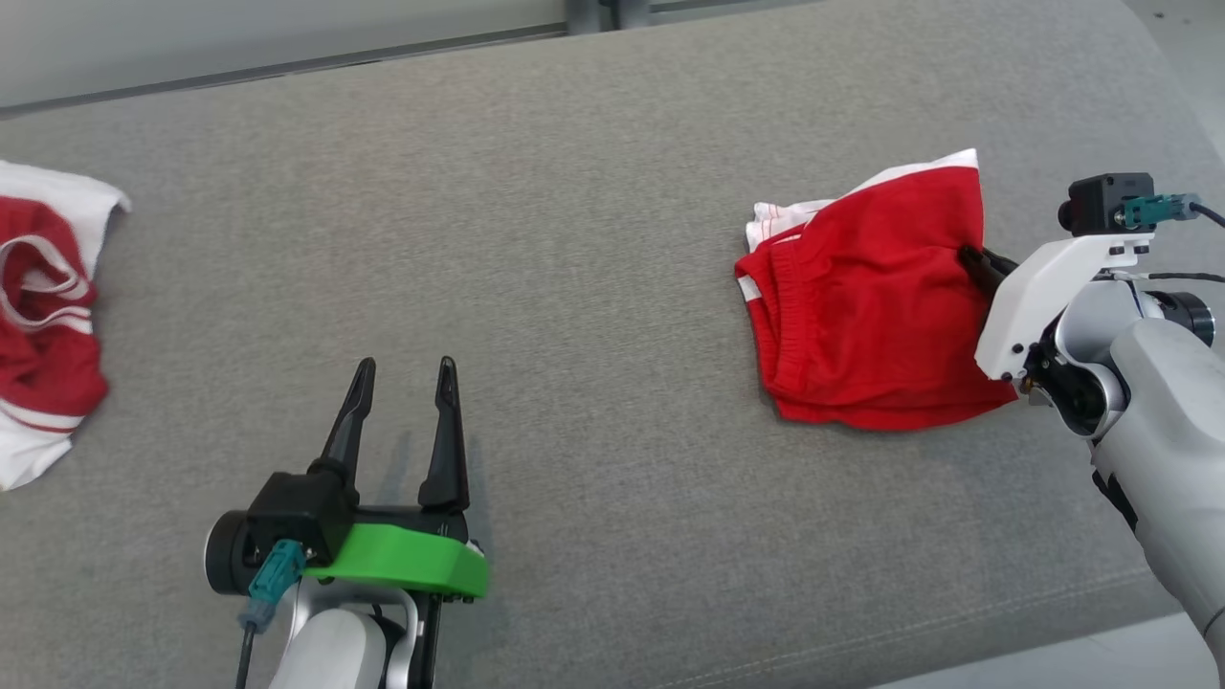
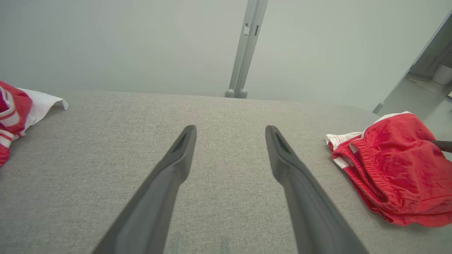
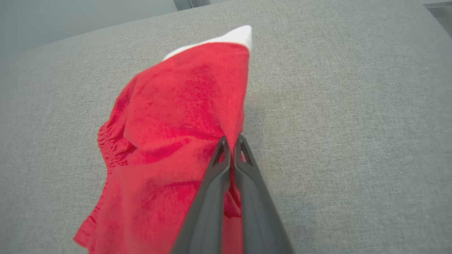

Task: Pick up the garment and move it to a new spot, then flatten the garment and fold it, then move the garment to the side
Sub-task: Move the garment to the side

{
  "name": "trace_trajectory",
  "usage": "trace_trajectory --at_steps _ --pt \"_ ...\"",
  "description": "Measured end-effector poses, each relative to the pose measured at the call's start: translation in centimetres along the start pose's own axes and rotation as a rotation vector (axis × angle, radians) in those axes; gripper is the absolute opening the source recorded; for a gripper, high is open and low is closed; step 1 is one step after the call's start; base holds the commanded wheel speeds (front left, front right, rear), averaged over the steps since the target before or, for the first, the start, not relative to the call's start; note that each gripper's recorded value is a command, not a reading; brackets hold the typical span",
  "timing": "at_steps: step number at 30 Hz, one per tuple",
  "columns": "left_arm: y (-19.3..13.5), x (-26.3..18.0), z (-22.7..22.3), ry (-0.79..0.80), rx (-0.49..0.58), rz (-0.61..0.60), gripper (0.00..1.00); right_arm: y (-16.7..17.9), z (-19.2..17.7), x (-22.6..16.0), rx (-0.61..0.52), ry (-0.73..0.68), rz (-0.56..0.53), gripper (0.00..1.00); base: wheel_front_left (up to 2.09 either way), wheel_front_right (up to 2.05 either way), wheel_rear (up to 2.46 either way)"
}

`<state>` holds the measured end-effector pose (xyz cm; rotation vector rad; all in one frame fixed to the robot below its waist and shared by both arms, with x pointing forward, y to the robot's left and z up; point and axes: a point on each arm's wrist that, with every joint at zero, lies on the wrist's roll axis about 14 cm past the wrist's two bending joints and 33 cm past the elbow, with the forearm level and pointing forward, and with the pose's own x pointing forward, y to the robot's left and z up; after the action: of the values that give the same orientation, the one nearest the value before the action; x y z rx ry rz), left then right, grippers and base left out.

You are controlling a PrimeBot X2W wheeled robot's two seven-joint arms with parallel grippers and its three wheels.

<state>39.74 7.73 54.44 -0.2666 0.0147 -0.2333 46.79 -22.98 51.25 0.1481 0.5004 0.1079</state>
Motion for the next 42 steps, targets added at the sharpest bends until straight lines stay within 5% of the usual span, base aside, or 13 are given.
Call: trace_trajectory --at_steps 15,24,42 --pt "-7.5 3.8 -3.3 0.059 -0.045 -0.238 1.00 -8.1 1.1 -3.4 0.044 -0.062 -0.201 0.00 0.00 0.00 0.00" --pt "-4.4 4.2 -3.8 0.069 -0.017 -0.167 1.00 -9.1 3.0 -1.1 0.016 -0.099 -0.230 0.00 0.00 0.00 0.00" --pt "0.0 4.9 -5.2 0.112 0.040 -0.090 1.00 -16.5 5.1 0.8 -0.024 -0.146 -0.420 0.00 0.00 0.00 0.00"
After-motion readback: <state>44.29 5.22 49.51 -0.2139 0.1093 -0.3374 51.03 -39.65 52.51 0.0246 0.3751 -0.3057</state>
